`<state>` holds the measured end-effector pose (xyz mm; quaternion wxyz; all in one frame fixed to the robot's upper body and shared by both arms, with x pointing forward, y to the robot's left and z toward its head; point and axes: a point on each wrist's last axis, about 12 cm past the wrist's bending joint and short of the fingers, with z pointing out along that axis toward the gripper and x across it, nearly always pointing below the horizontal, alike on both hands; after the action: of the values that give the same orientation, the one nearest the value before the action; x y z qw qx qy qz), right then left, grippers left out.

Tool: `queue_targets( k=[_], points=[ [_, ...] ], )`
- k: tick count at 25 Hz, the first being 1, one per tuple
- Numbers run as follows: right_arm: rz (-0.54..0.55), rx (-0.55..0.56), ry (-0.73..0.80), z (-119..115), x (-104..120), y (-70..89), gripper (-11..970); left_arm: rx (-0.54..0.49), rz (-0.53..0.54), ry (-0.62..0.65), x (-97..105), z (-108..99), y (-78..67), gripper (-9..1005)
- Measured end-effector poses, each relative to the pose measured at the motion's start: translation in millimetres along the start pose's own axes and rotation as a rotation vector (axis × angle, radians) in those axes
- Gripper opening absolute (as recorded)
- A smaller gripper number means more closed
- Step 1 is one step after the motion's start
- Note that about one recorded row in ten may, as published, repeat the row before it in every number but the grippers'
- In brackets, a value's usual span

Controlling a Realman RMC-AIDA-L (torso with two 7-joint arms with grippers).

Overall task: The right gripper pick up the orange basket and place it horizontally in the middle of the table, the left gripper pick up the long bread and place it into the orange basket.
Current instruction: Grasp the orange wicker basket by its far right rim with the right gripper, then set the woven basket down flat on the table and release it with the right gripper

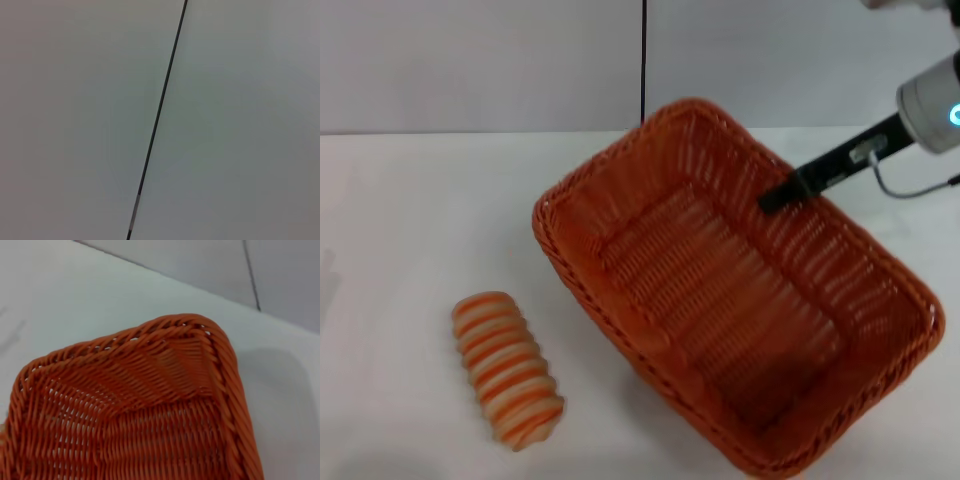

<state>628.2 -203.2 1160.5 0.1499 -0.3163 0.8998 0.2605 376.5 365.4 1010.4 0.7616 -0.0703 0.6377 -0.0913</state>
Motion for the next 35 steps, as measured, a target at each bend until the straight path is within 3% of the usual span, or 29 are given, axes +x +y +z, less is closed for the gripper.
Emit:
queue_targets(
  k=[1,3,6,16,26,35],
  points=[
    [-0.074,-0.001,-0.013,-7.0,-8.0,2.6,202,0.001,0.000,-0.001,0.0,0.0,-0.2,843],
    [-0.112,-0.002,-0.018,-10.2,-11.6,4.1,137,0.005,0.001,-0.011,-1.6,-2.1,-0.4,843],
    [-0.281,0.008,-0.025,-18.2,-27.4,11.3,142,0.004,0.004,-0.023,-3.9,-9.4,-0.2,842],
    [-0.604,0.072,0.068,-7.5,-40.3,28.1,159,-0.031,0.016,-0.023,-8.4,-35.2,4.1,842],
    [-0.897,0.120,0.109,1.3,-46.2,45.1,175,-0.038,0.020,-0.019,-9.0,-38.9,5.3,842],
    [-1.046,0.130,0.105,15.7,-48.6,49.0,190,-0.042,0.023,-0.014,-9.2,-42.1,5.9,842]
  ],
)
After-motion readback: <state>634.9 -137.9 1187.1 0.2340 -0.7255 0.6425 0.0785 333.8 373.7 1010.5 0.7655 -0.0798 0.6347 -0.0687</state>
